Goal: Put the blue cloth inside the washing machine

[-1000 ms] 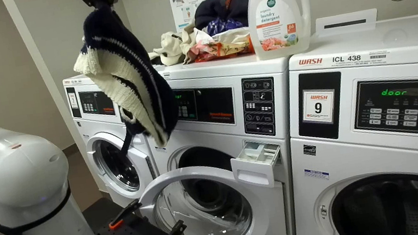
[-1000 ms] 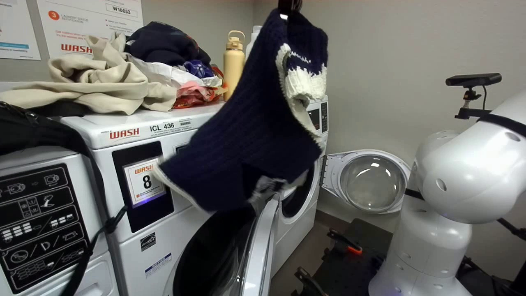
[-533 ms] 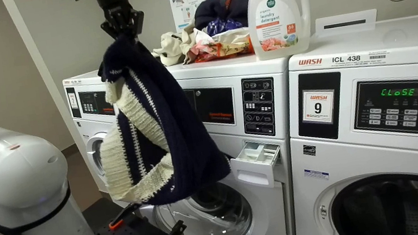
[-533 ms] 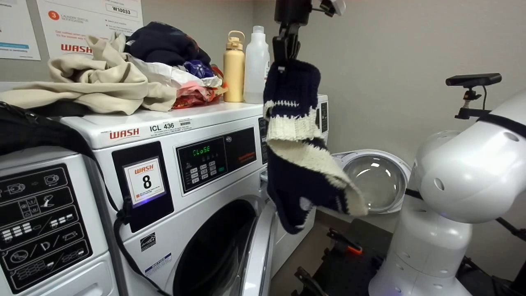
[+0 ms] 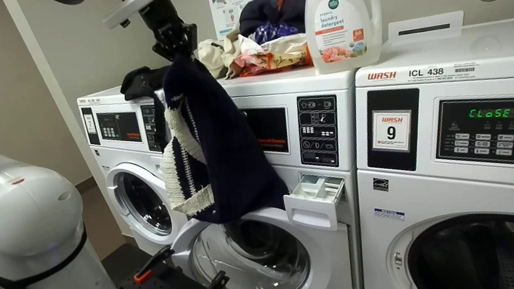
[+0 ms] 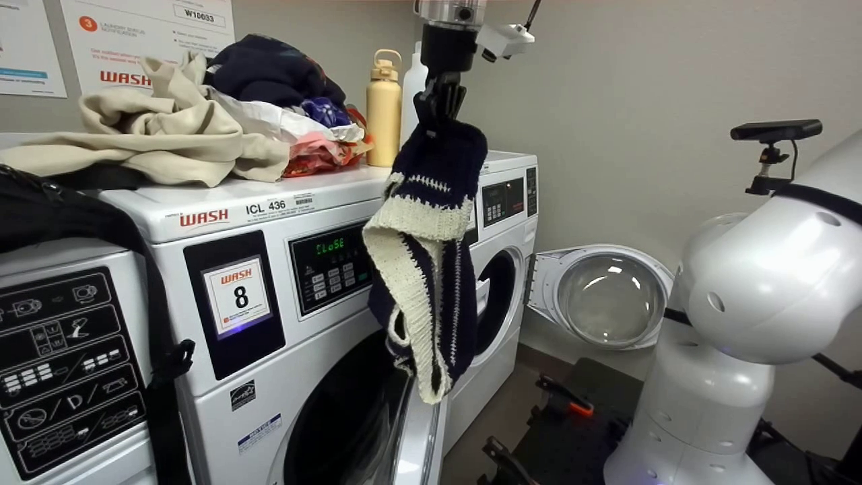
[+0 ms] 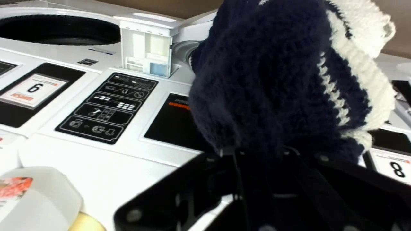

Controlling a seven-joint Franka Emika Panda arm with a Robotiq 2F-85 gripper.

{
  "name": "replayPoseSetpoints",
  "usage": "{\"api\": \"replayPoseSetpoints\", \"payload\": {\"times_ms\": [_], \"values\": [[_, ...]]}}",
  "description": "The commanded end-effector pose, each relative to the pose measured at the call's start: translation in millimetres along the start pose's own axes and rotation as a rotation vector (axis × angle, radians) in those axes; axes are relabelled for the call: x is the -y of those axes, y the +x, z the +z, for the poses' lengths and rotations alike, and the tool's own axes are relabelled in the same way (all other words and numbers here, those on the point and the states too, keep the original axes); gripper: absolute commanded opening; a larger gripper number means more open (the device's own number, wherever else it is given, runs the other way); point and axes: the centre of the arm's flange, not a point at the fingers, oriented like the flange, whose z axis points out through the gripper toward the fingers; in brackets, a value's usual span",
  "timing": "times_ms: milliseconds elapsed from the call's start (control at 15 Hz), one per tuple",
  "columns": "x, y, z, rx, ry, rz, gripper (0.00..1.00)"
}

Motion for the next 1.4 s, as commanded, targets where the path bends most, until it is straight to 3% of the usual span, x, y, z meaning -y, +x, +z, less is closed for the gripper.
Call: {"api": "replayPoseSetpoints", "payload": {"times_ms": [0, 667, 867, 1333], "values": [[-14, 1, 2, -0.056, -0.102, 0.066, 0.03], [7, 58, -10, -0.384, -0.132, 0.096, 0.03], [18, 52, 1, -0.390, -0.126, 0.083, 0.03], [32, 16, 61, -0.268, -0.097, 0.095, 0.03]]}}
